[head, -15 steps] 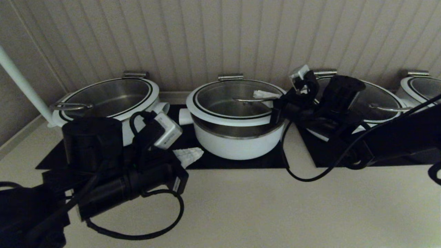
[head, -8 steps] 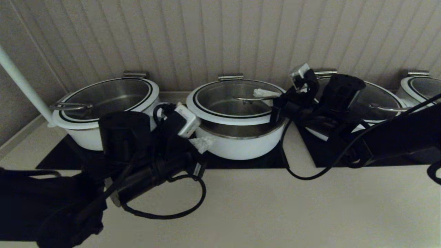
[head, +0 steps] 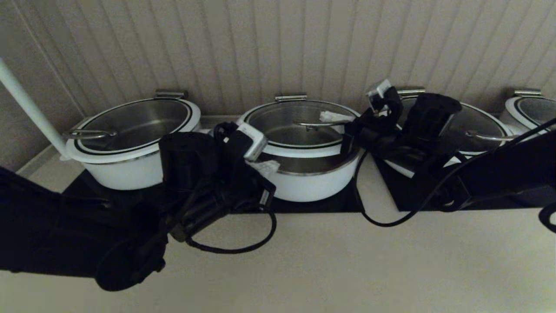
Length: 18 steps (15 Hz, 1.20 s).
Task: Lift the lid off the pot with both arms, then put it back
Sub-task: Hold the pot lid with the left arm
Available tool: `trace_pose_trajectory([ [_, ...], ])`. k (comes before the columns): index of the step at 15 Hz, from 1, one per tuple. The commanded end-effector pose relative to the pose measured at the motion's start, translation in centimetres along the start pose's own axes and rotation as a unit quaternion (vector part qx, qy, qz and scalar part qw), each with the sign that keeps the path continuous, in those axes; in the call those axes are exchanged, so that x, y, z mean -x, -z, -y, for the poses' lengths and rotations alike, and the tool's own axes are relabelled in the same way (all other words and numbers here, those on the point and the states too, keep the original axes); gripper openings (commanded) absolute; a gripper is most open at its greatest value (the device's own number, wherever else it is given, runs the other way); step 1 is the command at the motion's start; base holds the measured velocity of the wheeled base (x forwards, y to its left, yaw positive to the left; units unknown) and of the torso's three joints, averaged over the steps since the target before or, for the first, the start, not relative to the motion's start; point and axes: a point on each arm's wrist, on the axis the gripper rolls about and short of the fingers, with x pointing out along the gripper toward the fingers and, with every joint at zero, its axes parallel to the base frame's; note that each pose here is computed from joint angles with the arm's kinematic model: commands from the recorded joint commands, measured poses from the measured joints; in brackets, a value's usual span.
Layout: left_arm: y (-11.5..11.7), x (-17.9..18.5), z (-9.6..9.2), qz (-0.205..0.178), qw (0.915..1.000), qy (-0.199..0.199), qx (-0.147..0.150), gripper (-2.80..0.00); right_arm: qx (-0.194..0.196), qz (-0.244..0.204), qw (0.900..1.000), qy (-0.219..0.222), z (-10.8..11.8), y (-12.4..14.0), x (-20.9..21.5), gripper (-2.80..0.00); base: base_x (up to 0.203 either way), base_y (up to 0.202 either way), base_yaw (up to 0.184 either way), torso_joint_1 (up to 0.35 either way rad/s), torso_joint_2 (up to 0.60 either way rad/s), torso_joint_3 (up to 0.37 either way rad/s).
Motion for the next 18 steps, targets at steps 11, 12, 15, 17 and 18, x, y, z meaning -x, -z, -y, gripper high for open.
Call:
trace_pose_trajectory([
  [11,-0.3,-2.0,-0.2,0.036,0.9985,-0.042,0.002,-2.80,-0.007,-0.016,1.000,-0.002,-1.1,-1.0,2.3,-2.80,0.000,0.000,0.000,0.000,0.00,0.000],
  [12,-0.3,-2.0,-0.2,0.036,0.9985,-0.042,0.002,-2.80,-0.008,-0.018,1.000,-0.002,-1.4,-1.3,2.9,-2.80,0.000,0.000,0.000,0.000,0.00,0.000],
  [15,-0.3,-2.0,-0.2,0.036,0.9985,-0.042,0.002,-2.80,-0.010,-0.021,1.000,-0.003,-2.2,-3.2,4.8,-2.80,0.000,0.000,0.000,0.000,0.00,0.000],
  [17,-0.3,-2.0,-0.2,0.036,0.9985,-0.042,0.002,-2.80,-0.007,-0.016,1.000,-0.002,-2.7,-5.1,6.3,-2.80,0.000,0.000,0.000,0.000,0.00,0.000],
  [18,-0.3,-2.0,-0.2,0.035,0.9985,-0.042,0.002,-2.80,-0.008,-0.017,1.000,-0.001,-3.0,-6.2,7.2,-2.80,0.000,0.000,0.000,0.000,0.00,0.000],
])
